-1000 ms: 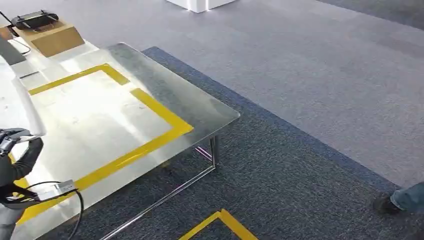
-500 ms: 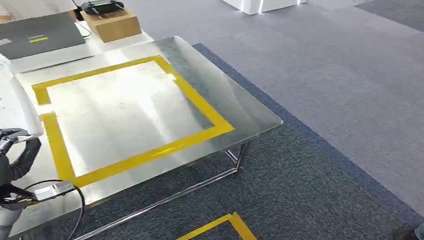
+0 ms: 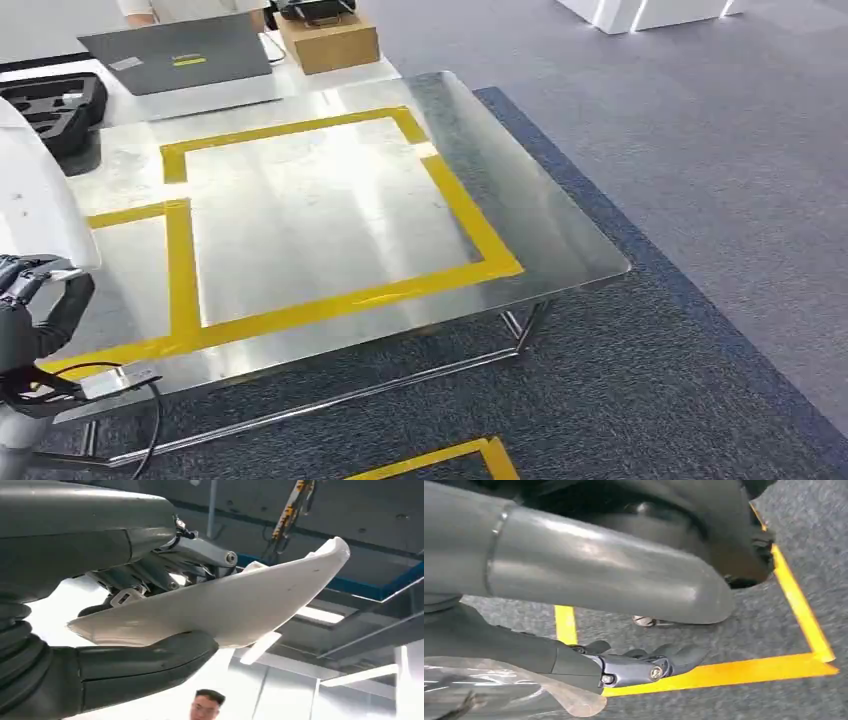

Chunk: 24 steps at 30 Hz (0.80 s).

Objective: Take the parts from the cabinet and place them on the table.

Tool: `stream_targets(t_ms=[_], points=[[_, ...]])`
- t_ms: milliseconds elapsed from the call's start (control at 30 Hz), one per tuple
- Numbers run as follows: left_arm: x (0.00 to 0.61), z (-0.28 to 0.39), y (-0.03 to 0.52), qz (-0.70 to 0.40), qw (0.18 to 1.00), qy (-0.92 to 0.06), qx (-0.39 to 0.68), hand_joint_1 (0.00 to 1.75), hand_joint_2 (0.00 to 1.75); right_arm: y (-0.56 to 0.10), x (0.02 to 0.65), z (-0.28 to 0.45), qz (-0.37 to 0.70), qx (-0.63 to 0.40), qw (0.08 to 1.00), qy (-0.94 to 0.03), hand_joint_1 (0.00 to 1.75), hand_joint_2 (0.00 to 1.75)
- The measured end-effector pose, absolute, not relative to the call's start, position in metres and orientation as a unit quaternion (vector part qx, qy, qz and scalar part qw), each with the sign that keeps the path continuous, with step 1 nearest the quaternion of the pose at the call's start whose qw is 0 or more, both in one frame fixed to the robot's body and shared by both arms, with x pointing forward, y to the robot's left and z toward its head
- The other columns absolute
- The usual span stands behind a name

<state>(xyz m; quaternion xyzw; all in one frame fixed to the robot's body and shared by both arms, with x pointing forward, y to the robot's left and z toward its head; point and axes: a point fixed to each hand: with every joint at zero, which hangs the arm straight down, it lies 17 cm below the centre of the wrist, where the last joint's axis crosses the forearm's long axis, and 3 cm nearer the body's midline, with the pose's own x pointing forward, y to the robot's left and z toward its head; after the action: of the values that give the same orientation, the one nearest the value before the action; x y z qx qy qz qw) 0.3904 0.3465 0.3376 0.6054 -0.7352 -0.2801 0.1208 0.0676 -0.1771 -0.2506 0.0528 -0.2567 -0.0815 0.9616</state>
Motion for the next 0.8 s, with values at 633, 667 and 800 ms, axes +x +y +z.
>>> stream_targets(t_ms=[633,667,800], points=[[0.3912,0.3343,0.3491,-0.279,0.131,-0.733,0.607,1.75,1.75,-0.1773,0.0623,-0.2515,-0.082,0.053,0.963,-0.252,0.00,0.00],[0.3912,0.3340,0.3494,-0.279,0.132,-0.733,0.607,1.75,1.75,-0.1774,0.0617,-0.2516,-0.082,0.053,0.963,-0.251,0.00,0.00],[0.3916,0.3339,0.3497,-0.280,0.132,-0.731,0.608,1.75,1.75,-0.1782,0.0642,-0.2514,-0.084,0.051,0.962,-0.253,0.00,0.00]])
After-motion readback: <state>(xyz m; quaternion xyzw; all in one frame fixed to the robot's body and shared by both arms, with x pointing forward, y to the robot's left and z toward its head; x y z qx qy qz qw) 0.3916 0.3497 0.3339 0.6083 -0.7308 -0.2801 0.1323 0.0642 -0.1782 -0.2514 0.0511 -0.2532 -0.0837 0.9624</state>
